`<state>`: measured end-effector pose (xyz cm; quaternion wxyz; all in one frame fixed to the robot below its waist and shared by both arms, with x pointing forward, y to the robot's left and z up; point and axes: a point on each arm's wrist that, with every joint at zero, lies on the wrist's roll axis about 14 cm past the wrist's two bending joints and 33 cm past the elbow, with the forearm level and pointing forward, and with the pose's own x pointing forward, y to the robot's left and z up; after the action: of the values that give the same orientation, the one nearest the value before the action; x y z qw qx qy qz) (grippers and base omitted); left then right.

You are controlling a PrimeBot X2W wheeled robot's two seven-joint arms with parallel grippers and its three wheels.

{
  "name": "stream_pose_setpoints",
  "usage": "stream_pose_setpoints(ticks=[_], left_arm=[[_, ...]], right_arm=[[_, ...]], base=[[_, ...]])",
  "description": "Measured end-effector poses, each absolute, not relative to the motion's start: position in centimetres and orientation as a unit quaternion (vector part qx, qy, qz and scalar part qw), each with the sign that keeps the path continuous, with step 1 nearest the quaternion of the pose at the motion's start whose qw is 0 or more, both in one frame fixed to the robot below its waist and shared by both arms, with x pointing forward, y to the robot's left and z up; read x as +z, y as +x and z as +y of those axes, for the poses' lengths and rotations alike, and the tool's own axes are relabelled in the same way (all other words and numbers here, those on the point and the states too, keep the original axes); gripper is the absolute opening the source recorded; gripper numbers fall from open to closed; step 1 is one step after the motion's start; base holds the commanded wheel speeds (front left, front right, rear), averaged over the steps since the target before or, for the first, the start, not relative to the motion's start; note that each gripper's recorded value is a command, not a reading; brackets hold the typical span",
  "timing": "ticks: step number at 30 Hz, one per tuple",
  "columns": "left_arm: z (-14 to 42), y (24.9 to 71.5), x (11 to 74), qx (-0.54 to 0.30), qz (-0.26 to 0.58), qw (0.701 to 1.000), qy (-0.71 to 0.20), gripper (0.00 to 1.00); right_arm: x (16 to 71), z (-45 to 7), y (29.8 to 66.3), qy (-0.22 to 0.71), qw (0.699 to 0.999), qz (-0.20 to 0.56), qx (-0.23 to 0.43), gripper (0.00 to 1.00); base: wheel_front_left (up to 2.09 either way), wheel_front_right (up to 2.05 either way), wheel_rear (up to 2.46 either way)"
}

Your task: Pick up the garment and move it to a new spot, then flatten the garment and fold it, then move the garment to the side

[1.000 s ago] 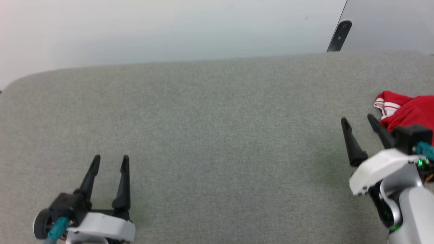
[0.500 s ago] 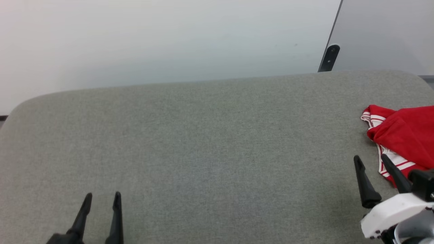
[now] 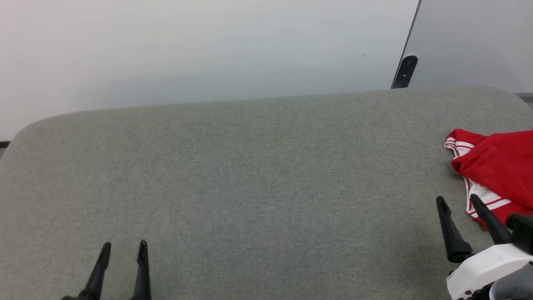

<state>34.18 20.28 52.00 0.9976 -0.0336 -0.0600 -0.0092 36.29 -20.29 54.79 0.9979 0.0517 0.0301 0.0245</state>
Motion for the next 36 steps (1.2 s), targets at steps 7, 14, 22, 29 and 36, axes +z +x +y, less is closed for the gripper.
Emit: stream_pose_setpoints(ticks=[7, 14, 22, 29, 36], left_arm=[[20.4, 34.2, 51.8, -0.005, -0.055, 0.998, -0.033, 1.00], [20.3, 34.3, 51.6, -0.008, -0.053, 0.998, -0.032, 1.00], [20.3, 34.4, 51.5, -0.006, -0.051, 0.998, -0.035, 1.00], [20.2, 34.5, 51.3, -0.008, -0.045, 0.998, -0.038, 1.00], [20.1, 34.2, 49.7, -0.003, -0.020, 0.999, -0.049, 0.00]], right_arm=[[54.7, -20.2, 36.5, 0.052, 0.998, 0.032, 0.026, 1.00], [54.4, -20.4, 36.5, 0.053, 0.998, 0.033, 0.026, 1.00], [54.3, -20.5, 36.5, 0.052, 0.998, 0.034, 0.027, 1.00], [54.2, -20.5, 36.6, 0.050, 0.998, 0.034, 0.028, 1.00], [52.4, -20.4, 36.2, 0.059, 0.996, 0.060, 0.025, 0.00]], base=[[0.00, 0.00, 0.00], [0.00, 0.00, 0.00], [0.00, 0.00, 0.00], [0.00, 0.00, 0.00], [0.00, 0.00, 0.00]])
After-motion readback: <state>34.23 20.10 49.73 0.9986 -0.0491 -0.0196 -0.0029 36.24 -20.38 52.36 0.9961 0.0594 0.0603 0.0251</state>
